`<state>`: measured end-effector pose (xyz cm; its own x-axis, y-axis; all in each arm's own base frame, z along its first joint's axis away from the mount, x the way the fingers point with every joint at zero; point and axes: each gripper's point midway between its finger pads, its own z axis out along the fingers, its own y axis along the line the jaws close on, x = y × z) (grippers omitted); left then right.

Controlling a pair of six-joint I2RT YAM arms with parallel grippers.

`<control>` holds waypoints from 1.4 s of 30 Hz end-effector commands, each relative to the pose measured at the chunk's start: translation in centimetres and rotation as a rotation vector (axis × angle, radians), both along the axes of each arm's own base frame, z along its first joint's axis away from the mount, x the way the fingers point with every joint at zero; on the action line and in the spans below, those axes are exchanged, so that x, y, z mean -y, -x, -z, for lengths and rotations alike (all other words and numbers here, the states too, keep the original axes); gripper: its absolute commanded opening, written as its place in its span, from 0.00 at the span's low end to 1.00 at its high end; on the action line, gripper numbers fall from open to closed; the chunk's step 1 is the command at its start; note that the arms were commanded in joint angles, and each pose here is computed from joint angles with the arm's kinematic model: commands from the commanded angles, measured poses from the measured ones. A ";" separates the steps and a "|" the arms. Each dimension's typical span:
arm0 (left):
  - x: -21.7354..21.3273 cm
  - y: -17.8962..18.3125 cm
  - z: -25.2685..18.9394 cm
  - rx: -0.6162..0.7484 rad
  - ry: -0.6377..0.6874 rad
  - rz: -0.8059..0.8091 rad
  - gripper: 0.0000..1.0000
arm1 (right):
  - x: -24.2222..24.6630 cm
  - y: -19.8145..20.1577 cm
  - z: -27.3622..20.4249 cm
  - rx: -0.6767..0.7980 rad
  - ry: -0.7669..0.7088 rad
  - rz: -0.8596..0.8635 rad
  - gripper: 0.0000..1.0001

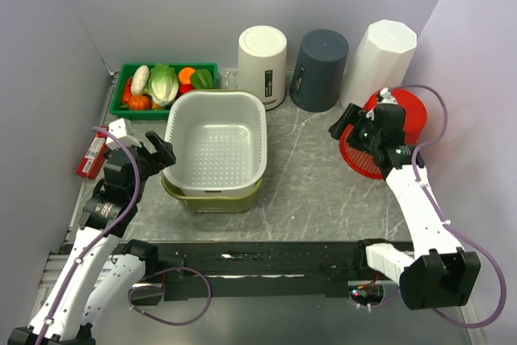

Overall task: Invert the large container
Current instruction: Move the container to the center of the board, then pick up the container from the container.

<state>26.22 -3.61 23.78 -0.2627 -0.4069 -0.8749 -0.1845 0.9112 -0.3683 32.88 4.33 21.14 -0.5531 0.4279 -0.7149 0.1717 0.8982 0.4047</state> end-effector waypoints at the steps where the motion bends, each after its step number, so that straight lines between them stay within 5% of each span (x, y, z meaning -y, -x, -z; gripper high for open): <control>1: 0.3 -0.5 -0.8 0.030 0.001 0.018 0.96 | -6.8 0.7 -2.3 0.090 -0.229 -0.227 0.95; 21: 0.2 -0.6 -0.7 0.021 0.000 0.011 0.96 | -24.2 4.6 -0.2 -0.090 -0.500 -0.642 0.77; 31: 0.2 -0.6 -0.7 0.022 -0.004 0.008 0.96 | -26.4 5.0 0.9 -0.127 -0.480 -0.661 0.65; 42: 0.4 -0.6 -0.7 0.021 -0.001 0.018 0.96 | -24.8 4.7 0.4 -0.078 -0.273 -0.554 0.60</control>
<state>26.38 -3.82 23.40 -0.2798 -0.4031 -0.8713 -0.1823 0.9134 -0.3641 27.46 29.83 18.02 -0.8557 0.2096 -0.4732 -0.2151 0.6875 0.6936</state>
